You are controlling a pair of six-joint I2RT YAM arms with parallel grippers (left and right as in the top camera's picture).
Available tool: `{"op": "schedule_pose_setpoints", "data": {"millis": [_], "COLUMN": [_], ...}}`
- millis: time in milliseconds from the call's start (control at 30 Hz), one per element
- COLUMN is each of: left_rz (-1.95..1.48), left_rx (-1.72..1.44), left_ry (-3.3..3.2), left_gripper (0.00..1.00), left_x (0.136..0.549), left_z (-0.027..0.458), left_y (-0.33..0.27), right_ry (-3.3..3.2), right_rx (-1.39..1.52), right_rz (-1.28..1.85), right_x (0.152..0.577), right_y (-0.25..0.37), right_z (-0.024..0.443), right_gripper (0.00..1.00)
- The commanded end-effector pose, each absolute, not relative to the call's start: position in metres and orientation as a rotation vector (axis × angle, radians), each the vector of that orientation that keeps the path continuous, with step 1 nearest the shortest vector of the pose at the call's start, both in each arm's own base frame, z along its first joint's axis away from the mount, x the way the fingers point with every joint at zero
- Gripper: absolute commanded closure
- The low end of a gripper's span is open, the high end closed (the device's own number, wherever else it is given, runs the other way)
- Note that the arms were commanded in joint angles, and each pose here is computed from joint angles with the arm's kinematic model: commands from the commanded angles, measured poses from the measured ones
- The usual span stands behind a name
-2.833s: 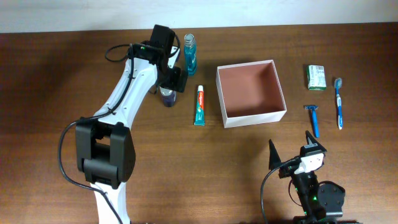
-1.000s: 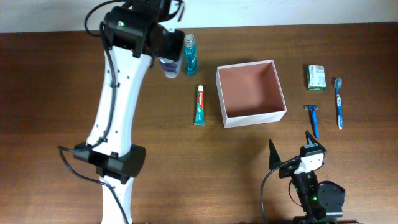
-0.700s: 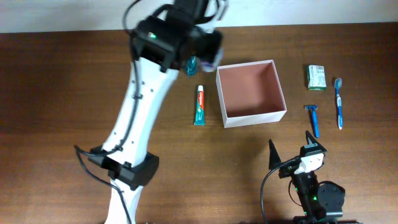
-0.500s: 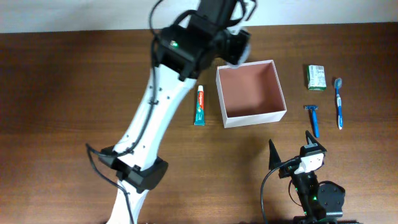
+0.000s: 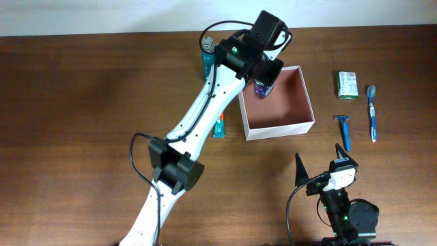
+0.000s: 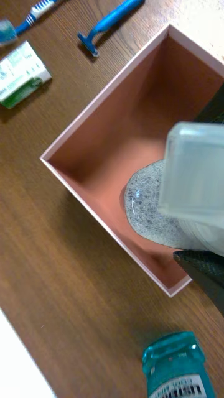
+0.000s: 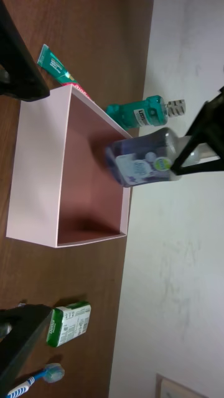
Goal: Pack container
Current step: 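Lift the soap bottle with the left gripper and lower it into the pink box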
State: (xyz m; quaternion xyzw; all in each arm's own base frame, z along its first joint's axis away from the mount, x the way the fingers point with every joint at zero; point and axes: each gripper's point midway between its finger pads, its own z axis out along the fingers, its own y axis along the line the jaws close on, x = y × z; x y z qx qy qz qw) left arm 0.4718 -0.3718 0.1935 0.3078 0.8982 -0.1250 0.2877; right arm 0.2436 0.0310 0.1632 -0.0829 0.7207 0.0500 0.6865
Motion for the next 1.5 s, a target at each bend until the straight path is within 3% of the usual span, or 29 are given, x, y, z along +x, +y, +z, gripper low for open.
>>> {"op": "schedule_pose_setpoints", "data": {"millis": [0,267,700,800,1100,1300,1467], "left_rz": [-0.349,-0.236,-0.118,-0.108,-0.109,-0.148,-0.209], "left_rx": [0.798,0.710,0.605,0.609,0.609,0.582,0.523], "left_ry": [2.368,2.454,2.520,2.537,2.534,2.458,2.290], "left_gripper": [0.70,0.70,0.70,0.46,0.46,0.44,0.39], "left_x": [0.478,0.491,0.500,0.499,0.499,0.506,0.512], "left_z": [0.203,0.163,0.139,0.135,0.135,0.166,0.243], "left_y": [-0.373,-0.361,-0.341,-0.339,-0.339,-0.343,-0.336], "right_ry": [1.616,1.616,1.616,1.616,1.616,1.616,1.616], "right_rx": [-0.183,-0.183,-0.183,-0.183,-0.183,-0.183,-0.183], "right_rz": [0.109,0.109,0.109,0.109,0.109,0.109,0.109], "right_x": [0.244,0.244,0.244,0.244,0.244,0.244,0.244], "right_y": [0.031,0.031,0.031,0.031,0.031,0.031,0.031], "right_z": [0.161,0.161,0.161,0.161,0.161,0.161,0.161], "right_gripper": [0.01,0.01,0.01,0.01,0.01,0.01,0.01]}}
